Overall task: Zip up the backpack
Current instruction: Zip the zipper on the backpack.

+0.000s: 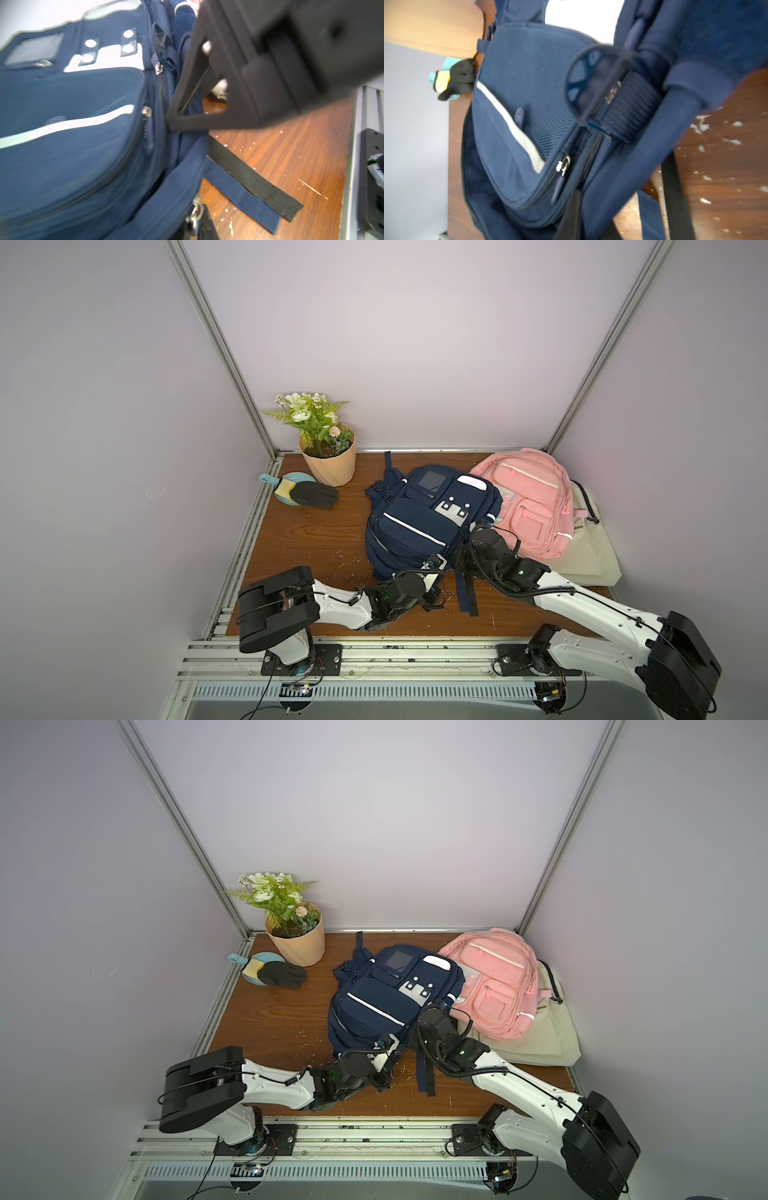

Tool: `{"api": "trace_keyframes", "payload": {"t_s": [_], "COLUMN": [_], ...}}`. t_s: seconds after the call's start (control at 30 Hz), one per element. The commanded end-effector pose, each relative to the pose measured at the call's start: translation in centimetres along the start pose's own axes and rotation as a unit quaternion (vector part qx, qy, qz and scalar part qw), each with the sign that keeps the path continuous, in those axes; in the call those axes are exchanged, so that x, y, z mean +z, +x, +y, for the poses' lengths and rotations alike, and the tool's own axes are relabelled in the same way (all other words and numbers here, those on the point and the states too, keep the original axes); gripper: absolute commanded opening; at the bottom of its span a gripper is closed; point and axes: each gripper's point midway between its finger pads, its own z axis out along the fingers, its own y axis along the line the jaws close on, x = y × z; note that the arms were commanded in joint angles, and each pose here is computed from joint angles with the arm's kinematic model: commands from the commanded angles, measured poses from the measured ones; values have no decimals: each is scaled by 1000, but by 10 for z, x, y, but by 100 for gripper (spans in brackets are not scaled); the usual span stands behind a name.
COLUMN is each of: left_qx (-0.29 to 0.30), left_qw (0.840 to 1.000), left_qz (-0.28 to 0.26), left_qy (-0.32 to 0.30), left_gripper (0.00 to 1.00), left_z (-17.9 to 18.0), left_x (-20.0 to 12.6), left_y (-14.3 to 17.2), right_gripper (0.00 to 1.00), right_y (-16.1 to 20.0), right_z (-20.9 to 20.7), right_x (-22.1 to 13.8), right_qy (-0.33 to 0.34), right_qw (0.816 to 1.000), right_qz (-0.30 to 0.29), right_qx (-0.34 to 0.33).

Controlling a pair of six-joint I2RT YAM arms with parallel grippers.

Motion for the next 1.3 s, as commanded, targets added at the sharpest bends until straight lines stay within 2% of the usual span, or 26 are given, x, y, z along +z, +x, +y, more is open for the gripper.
{"api": "trace_keyframes", "payload": {"t_s": [0.0,0.4,0.53,0.63,0.67,0.73,0.8,0.9,0.97,1.13,1.27], "left_qx": [-2,-17,-22,-15,-14,-12,-13,-12,-9,6,2], "left_qw": [1000,996,996,998,998,999,1000,1000,1000,1000,1000], "left_qz": [-1,21,19,18,16,10,2,-5,-4,12,12], "left_qy": [-18,-82,-84,-66,-57,-38,-20,-9,-3,7,4], "left_gripper": [0,0,0,0,0,0,0,0,0,0,0], "left_z": [8,49,54,46,41,31,20,11,6,-2,1], "left_x": [-16,-62,-67,-62,-58,-49,-38,-24,-16,-1,-4], "left_y": [4,31,33,29,23,15,5,-4,-5,-1,3], "right_gripper": [0,0,0,0,0,14,33,51,56,58,60], "right_y": [-53,-124,-150,-157,-155,-146,-134,-109,-90,-30,-12], "right_z": [-29,-70,-81,-74,-68,-57,-49,-48,-48,-30,-4], "right_x": [-13,-5,1,9,13,16,13,1,-6,-5,-9], "right_qy": [97,185,200,183,168,146,130,115,97,10,-21], "right_qw": [991,972,968,973,977,982,985,989,992,1000,999], "right_qz": [-84,-122,-136,-128,-117,-100,-88,-75,-62,-2,9], "right_qx": [-42,-79,-66,-64,-66,-69,-70,-60,-45,-14,-23]}}
